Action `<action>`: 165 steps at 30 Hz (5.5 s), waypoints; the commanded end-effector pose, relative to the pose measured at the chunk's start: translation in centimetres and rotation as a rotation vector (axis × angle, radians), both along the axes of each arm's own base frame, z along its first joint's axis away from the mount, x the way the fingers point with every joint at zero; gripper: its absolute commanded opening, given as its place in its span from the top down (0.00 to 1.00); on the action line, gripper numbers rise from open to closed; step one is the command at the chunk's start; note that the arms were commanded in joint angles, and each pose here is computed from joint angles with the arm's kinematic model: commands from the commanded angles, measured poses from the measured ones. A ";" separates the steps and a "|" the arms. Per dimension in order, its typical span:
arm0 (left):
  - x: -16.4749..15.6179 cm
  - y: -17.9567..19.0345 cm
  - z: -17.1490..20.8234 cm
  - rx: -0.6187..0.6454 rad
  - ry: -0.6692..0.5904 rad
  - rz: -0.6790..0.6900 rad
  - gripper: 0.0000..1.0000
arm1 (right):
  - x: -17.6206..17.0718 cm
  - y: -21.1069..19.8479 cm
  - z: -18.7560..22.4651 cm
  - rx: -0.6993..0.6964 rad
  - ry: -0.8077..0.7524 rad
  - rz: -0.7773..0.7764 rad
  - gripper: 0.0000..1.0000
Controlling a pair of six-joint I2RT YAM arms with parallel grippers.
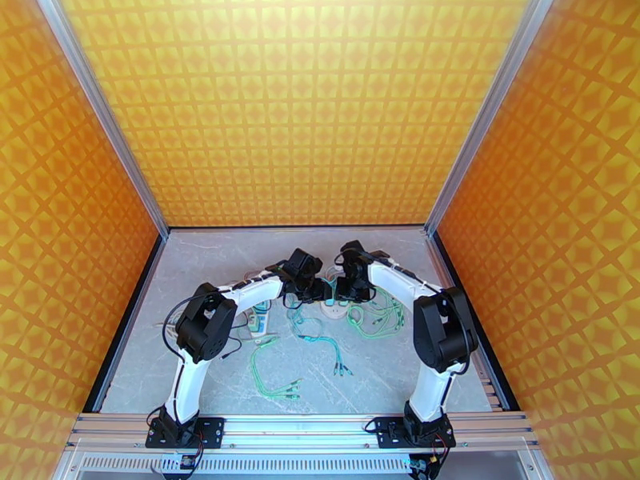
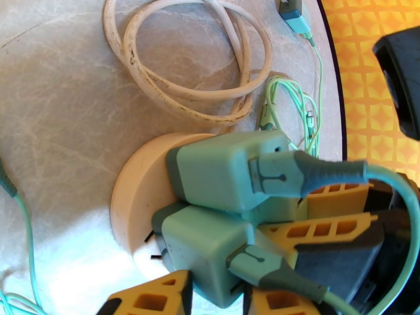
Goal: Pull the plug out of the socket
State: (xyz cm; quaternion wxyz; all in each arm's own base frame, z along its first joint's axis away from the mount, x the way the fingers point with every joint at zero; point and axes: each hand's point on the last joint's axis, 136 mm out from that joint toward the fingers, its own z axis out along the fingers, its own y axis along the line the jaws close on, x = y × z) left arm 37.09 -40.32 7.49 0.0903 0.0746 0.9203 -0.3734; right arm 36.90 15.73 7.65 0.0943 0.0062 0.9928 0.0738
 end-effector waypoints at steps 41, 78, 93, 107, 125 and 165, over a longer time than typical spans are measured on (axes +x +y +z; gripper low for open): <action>-3.4 3.9 -6.5 0.315 0.138 -0.022 0.57 | -7.0 -10.5 1.0 0.253 -0.112 -0.406 0.85; 0.3 0.1 0.2 0.454 -0.238 -0.060 0.41 | -5.5 -11.4 7.7 0.279 -0.361 -0.371 0.32; 0.0 1.4 -2.6 0.608 -0.224 -0.089 0.73 | -0.5 -3.8 4.2 0.558 -0.269 -0.296 0.54; -0.3 1.3 -2.5 0.615 -0.218 -0.097 0.73 | 0.6 0.9 -1.0 0.775 -0.086 -0.338 0.93; -1.2 0.3 -3.3 0.607 -0.210 -0.118 0.75 | -1.9 1.5 -4.3 0.784 0.064 -0.394 1.00; -1.0 0.7 -0.2 0.513 -0.190 -0.071 1.00 | -6.6 -2.6 -10.9 0.341 0.252 -0.505 1.00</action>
